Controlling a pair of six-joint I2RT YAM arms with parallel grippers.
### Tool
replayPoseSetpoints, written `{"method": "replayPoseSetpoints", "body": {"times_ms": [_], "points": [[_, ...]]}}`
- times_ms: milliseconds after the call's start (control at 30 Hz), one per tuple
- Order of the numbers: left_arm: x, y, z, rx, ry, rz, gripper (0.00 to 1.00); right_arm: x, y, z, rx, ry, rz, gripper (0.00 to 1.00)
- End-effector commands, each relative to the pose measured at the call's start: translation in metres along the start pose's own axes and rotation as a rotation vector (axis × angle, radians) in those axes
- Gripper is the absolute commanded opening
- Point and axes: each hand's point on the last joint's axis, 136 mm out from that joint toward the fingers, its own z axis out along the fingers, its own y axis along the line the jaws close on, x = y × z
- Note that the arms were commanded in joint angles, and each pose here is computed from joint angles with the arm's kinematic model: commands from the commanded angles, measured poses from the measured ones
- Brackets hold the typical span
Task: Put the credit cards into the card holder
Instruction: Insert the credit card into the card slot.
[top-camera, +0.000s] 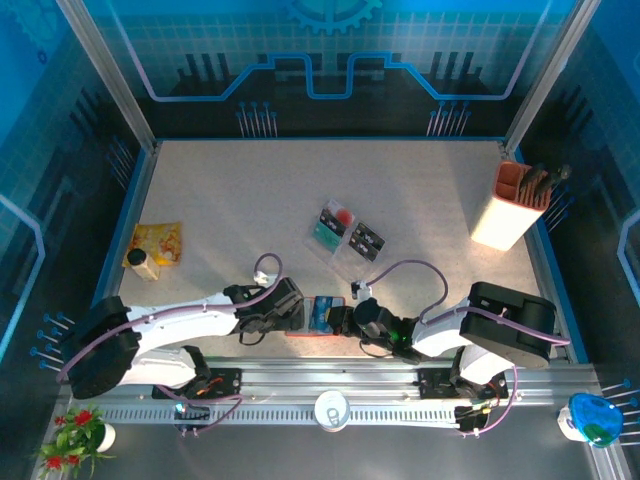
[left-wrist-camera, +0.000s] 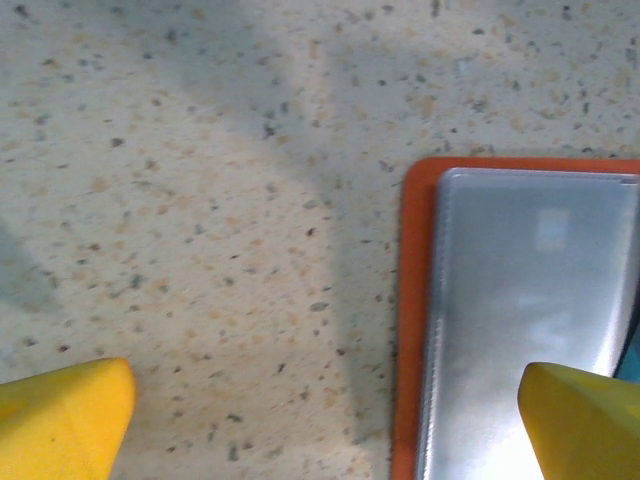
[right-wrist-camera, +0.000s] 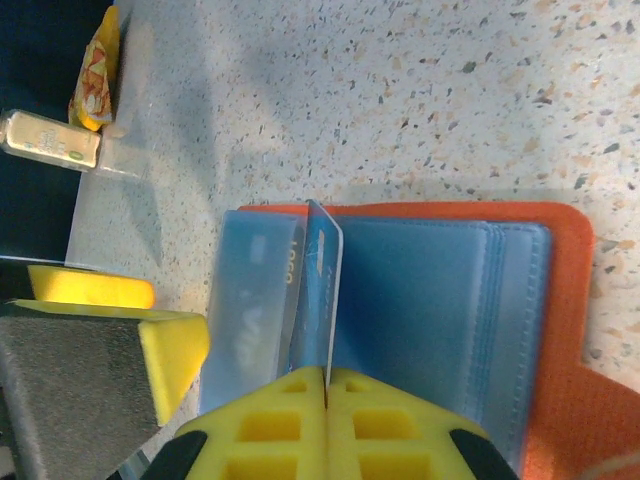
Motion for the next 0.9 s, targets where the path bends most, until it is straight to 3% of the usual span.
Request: {"method": "replayPoseSetpoints", "body": {"times_ms": [0,333,867], "points": [[-0.001,0.015,-0.007,-0.068,-0.006,-0.015,0.99,0.007,-0.008,-0.001,0.047,0.030,-0.025,0.00],[0.024,0.029,0.016,-0.105,0.066,-0.043,0.99,0.009,-0.006,0.001,0.049,0.043,-0.038,0.00],[0.029,0.030,0.022,-0.094,0.075,-0.046,0.99,0.012,-0.009,0.004,0.071,0.062,-0.018,0.00]]}}
